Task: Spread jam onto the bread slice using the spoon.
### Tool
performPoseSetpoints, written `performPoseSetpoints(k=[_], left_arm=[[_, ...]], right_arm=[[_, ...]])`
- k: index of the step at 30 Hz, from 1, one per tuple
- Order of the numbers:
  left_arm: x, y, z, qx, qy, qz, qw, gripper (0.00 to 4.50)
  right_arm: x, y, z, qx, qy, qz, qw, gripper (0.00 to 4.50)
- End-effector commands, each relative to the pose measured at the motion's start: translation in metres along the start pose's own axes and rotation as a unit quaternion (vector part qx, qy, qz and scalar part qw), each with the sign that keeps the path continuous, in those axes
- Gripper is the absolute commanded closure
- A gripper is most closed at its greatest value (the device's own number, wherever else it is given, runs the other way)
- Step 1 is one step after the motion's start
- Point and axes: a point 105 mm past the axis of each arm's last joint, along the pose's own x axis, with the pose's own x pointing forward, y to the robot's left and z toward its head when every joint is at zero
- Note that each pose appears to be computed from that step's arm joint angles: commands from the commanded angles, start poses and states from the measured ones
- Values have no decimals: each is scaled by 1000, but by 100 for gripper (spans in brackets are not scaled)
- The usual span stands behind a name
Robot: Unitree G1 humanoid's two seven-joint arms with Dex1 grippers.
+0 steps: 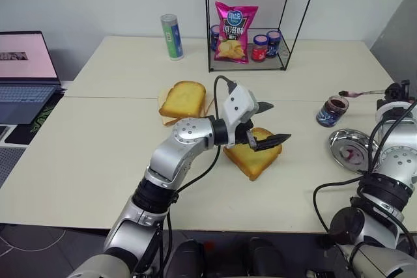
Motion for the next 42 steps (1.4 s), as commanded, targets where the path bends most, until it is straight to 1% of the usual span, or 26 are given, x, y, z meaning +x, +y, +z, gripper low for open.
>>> performPoseSetpoints(k=[1,6,10,12,15,17,19,21,24,29,31,34,42], left_arm=[[-4,6,22,15,-38,-1,999,0],[-9,7,28,13,-47,-8,999,0],[-27,7,25,22,-36,-16,999,0],[-35,8,25,22,-34,-16,999,0],[-54,10,21,15,-29,-1,999,0],[-63,9,18,13,-23,4,1000,0],[-82,3,3,7,4,13,1000,0],[-97,0,-8,2,25,28,999,0],[-109,-3,-16,-4,38,52,998,0],[-120,-11,-29,-20,50,94,994,0],[-122,-13,-35,-27,53,111,992,0],[-121,-16,-42,-30,60,123,990,0],[-120,-29,-50,-32,78,104,991,0]], right_arm=[[-7,17,24,26,-39,33,998,447],[-17,40,17,27,-21,74,997,447],[-30,70,2,25,18,123,992,447],[-35,80,-5,21,35,140,989,447],[-50,102,-29,-1,86,182,980,447],[-57,109,-39,-6,108,196,975,447],[-68,114,-58,-26,146,216,965,447],[-76,115,-71,-37,174,227,958,447],[-86,109,-86,-42,201,227,952,447],[-99,94,-107,-45,236,215,947,447],[-106,88,-116,-67,250,219,941,447],[-121,83,-130,-112,277,240,924,447],[-145,85,-148,-222,306,321,868,447]])
